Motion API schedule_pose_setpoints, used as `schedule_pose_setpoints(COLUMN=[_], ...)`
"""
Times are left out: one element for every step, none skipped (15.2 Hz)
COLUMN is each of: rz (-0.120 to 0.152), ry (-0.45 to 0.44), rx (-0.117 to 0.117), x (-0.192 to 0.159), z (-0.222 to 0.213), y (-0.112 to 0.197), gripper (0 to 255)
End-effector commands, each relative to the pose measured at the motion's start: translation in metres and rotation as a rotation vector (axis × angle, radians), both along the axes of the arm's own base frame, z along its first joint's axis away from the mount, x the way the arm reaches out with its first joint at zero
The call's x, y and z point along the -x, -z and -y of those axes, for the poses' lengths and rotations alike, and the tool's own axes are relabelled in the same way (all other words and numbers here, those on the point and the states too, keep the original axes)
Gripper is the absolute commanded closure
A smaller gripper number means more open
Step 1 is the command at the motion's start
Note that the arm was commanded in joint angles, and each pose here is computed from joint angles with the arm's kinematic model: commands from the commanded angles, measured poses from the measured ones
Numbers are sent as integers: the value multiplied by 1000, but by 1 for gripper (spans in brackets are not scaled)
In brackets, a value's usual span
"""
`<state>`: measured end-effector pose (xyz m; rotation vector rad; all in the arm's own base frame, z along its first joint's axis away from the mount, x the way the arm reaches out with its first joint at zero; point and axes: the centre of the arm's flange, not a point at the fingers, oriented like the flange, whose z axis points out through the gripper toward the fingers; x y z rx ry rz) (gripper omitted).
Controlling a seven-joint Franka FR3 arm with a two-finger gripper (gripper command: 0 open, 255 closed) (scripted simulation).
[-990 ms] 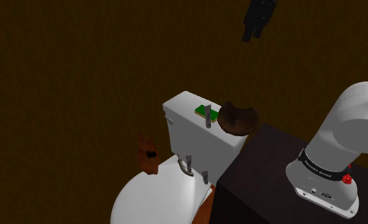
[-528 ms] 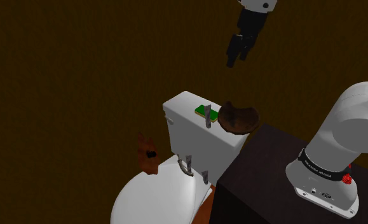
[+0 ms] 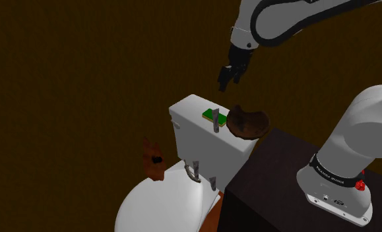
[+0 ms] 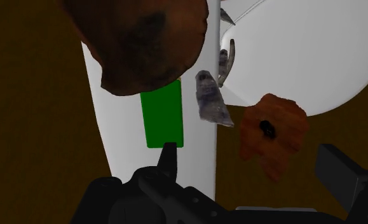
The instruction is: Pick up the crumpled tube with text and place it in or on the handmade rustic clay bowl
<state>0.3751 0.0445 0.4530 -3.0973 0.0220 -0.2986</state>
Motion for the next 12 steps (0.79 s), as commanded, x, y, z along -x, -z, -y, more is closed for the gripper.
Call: schedule_pose_setpoints(rz=[9, 12, 16, 19, 22, 25, 29, 31, 31, 31, 31, 31], ry=[13, 19, 26, 32, 38, 45, 51, 56, 56, 56, 56, 56], rx=[7, 11, 15, 19, 23, 27, 31, 34, 34, 34, 34, 34], x=[-9, -14, -19, -24, -30, -35, -41, -45, -46, -47, -48, -50], z=[-1, -2, -3, -4, -4, -5, -5, -5, -5, -5, -5, -5], y=[25, 37, 49, 61, 73, 85, 97, 106, 111, 116, 122, 127], gripper=[0, 0, 0, 0, 0, 0, 0, 0, 0, 0, 0, 0])
